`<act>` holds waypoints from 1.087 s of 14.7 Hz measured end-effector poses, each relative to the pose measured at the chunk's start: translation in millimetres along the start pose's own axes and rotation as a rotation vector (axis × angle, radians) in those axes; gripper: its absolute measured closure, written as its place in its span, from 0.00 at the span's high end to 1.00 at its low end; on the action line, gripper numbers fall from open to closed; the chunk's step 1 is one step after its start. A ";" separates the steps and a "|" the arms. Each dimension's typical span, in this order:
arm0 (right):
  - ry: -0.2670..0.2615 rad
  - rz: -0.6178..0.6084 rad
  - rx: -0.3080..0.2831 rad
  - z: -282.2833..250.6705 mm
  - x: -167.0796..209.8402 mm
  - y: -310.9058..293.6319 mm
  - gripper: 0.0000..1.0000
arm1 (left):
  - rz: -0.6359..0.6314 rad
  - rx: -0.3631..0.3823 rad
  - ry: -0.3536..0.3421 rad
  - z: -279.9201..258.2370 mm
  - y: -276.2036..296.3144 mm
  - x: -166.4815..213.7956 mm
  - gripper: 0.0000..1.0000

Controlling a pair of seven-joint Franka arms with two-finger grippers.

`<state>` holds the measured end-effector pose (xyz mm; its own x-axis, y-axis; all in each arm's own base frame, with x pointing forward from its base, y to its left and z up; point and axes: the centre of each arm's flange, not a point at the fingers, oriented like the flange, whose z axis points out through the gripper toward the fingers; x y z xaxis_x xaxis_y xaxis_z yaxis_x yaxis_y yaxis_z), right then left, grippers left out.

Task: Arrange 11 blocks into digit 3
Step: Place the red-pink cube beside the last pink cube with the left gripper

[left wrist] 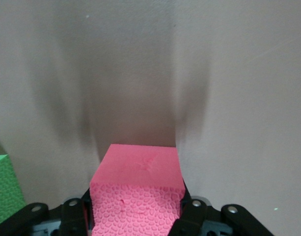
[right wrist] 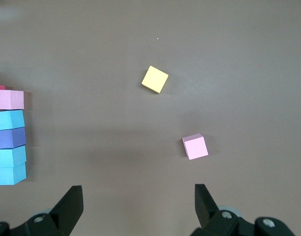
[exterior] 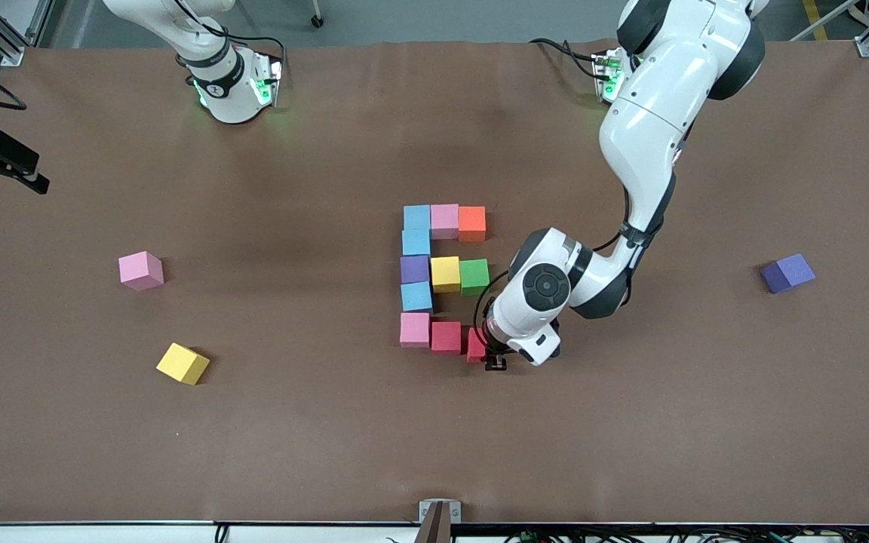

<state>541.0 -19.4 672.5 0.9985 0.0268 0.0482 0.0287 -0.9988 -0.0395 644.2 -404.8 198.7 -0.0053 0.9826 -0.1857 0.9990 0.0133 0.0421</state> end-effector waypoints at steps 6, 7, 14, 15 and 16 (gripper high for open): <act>0.000 0.000 0.000 0.0 0.0 0.0 1.00 | -0.009 0.009 0.004 1.3 -4.9 -6.4 0.60; 0.000 0.000 0.000 0.0 0.0 0.0 1.00 | -0.009 0.009 0.004 1.5 -5.2 -6.9 0.60; 0.000 0.000 0.000 0.0 0.0 0.0 1.00 | -0.003 0.010 0.004 2.5 -7.1 -10.7 0.60; 0.000 0.000 0.000 0.0 0.0 0.0 1.00 | -0.006 0.010 0.004 2.5 -7.3 -11.1 0.60; 0.000 0.000 0.000 0.1 0.0 0.0 1.00 | -0.015 0.010 0.004 2.6 -7.5 -11.4 0.60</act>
<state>541.0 -19.4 672.5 0.9985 0.0268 0.0478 0.0287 -0.9988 -0.0395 636.9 -416.6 198.0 -0.0200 0.9830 -0.1824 0.9992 0.0257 0.0291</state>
